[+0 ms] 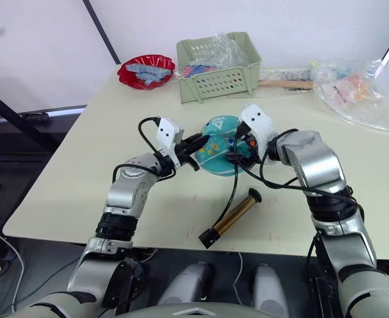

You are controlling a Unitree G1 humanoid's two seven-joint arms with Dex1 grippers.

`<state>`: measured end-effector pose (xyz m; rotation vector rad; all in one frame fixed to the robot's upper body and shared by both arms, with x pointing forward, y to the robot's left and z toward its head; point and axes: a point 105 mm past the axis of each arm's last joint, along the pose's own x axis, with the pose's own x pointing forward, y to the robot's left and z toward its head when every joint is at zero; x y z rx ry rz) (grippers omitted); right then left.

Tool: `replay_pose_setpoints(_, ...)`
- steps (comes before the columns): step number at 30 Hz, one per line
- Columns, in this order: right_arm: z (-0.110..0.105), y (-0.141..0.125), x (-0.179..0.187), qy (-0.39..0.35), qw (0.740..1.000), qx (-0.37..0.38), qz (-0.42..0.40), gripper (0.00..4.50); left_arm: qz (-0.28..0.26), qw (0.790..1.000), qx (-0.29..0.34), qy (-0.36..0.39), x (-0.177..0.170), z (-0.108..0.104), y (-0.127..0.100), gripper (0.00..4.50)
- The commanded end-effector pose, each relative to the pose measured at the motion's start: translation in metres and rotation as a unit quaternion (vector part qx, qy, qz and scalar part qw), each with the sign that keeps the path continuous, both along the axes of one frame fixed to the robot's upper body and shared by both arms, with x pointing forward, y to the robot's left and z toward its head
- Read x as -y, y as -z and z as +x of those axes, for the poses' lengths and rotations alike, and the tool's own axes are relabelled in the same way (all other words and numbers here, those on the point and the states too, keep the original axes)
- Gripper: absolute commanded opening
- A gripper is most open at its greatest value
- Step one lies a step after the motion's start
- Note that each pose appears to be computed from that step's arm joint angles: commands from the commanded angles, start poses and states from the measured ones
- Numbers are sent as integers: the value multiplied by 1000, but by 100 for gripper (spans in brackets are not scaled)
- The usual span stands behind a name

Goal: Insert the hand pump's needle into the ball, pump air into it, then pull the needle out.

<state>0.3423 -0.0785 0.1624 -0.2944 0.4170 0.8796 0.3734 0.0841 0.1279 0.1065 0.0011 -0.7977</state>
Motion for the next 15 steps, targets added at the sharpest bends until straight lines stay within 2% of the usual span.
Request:
replay_pose_setpoints(1,-6,-13,4,5,999,52,14,442,42,991,-125,13,5,-14,70,0)
replay_pose_setpoints(4,-9,-14,7,29,996,72,40,442,40,992,-122,13,6,-14,67,0)
replay_pose_setpoints(6,-11,-13,6,40,995,77,53,386,40,992,-120,12,6,-14,66,0)
replay_pose_setpoints(7,-12,-9,6,48,994,78,53,386,41,992,-120,11,6,-13,66,0)
replay_pose_setpoints(9,-11,-5,8,69,993,85,51,318,42,992,-119,8,5,-12,65,0)
replay_pose_setpoints(10,-10,-5,7,78,992,88,53,306,42,992,-118,6,5,-12,65,0)
replay_pose_setpoints(15,-5,-6,-1,128,985,70,92,306,40,993,-114,3,5,-9,60,0)
